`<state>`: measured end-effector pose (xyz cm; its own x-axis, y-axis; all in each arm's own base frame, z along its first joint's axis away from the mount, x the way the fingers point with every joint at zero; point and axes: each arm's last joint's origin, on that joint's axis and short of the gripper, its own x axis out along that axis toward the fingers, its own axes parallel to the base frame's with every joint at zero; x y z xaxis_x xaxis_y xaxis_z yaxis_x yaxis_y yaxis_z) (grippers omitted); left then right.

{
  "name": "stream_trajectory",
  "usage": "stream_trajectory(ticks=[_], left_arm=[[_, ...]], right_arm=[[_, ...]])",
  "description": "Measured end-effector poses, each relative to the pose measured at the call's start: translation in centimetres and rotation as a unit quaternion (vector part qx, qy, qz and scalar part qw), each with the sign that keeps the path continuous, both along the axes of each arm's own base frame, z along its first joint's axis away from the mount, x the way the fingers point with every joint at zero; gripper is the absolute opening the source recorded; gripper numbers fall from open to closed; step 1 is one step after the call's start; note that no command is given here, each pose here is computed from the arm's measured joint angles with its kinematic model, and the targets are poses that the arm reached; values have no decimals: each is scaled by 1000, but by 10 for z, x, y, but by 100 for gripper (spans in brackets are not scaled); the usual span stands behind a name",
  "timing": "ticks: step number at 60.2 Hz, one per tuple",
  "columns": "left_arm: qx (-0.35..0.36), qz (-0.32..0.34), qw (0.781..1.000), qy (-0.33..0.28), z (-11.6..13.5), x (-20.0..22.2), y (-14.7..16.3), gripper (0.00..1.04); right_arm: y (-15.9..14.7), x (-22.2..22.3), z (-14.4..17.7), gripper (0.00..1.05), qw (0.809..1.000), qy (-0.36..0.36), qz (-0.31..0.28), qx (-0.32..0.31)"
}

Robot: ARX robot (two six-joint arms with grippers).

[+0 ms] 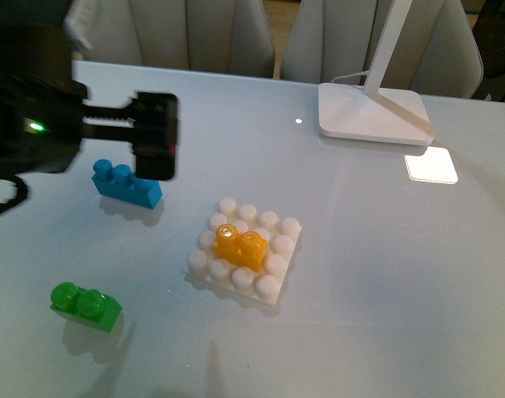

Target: Insert yellow block into base center

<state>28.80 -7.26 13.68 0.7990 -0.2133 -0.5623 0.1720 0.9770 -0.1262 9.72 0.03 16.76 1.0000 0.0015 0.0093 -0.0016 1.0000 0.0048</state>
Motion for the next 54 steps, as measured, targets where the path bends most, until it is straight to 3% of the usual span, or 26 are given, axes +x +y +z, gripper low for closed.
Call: stream_trajectory(ticks=[6,8,11,15,27,54], left_arm=[[-7,32,999,-39,12,-10,37,95],[12,74,989,-128,14,-17,56,86],[24,112,970,-214,13,-36,72,74],[23,107,951,-288,25,-58,73,56],[28,104,950,-293,25,-99,73,2],[30,103,950,-294,27,-138,73,3]], right_arm=[[0,0,0,96,1000,0,0,0],[0,0,0,96,1000,0,1,0],[0,0,0,96,1000,-1,-1,0],[0,0,0,96,1000,0,1,0],[0,0,0,96,1000,0,1,0],[0,0,0,96,1000,0,1,0]])
